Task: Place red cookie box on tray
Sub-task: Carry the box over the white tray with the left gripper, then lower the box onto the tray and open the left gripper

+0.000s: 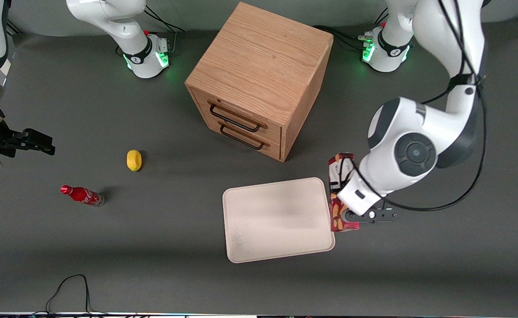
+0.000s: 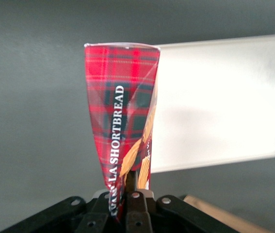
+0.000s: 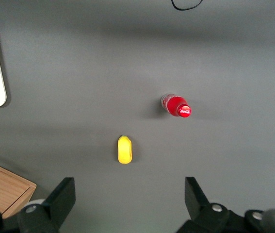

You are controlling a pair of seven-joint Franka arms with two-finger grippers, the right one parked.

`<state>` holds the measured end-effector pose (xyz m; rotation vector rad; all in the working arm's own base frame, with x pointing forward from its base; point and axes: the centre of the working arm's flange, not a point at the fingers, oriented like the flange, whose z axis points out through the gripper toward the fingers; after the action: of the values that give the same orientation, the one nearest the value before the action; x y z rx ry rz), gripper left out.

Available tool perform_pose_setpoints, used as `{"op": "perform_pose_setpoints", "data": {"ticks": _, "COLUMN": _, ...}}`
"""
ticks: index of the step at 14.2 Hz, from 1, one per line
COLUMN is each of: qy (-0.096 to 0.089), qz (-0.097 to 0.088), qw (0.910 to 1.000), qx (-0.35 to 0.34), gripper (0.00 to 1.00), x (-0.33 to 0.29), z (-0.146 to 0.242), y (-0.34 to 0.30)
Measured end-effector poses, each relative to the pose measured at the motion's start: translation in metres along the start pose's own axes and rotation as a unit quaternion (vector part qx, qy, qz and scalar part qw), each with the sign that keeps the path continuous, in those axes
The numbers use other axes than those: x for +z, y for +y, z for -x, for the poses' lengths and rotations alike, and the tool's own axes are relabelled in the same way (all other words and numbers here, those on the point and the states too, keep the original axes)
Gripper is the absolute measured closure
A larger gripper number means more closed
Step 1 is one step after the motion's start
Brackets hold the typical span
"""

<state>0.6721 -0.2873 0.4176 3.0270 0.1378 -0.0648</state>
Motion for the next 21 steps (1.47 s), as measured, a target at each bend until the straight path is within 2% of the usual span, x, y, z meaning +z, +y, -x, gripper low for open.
{"op": "perform_pose_setpoints", "data": {"ticks": 3, "qy": -0.007, "qz": -0.005, "qw": 0.9996, "qx": -0.028, "gripper": 0.96, "x": 0.033, "z": -0.011, "y": 0.001}}
{"op": "perform_pose_setpoints", "data": {"ticks": 4, "qy": -0.002, "qz": -0.011, "qw": 0.9994, "qx": -0.033, "gripper": 0.96, "x": 0.045, "z": -0.012, "y": 0.004}}
{"op": "perform_pose_setpoints", "data": {"ticks": 8, "qy": 0.039, "qz": -0.032, "qw": 0.9984, "qx": -0.025, "gripper": 0.96, "x": 0.107, "z": -0.01, "y": 0.028}}
{"op": "perform_pose_setpoints", "data": {"ticks": 9, "qy": 0.045, "qz": -0.036, "qw": 0.9981, "qx": -0.021, "gripper": 0.96, "x": 0.126, "z": -0.008, "y": 0.033}}
{"op": "perform_pose_setpoints", "data": {"ticks": 13, "qy": 0.042, "qz": -0.042, "qw": 0.9978, "qx": -0.029, "gripper": 0.96, "x": 0.165, "z": -0.008, "y": 0.03}}
{"op": "perform_pose_setpoints", "data": {"ticks": 21, "qy": 0.043, "qz": -0.043, "qw": 0.9974, "qx": -0.039, "gripper": 0.96, "x": 0.167, "z": -0.009, "y": 0.029}}
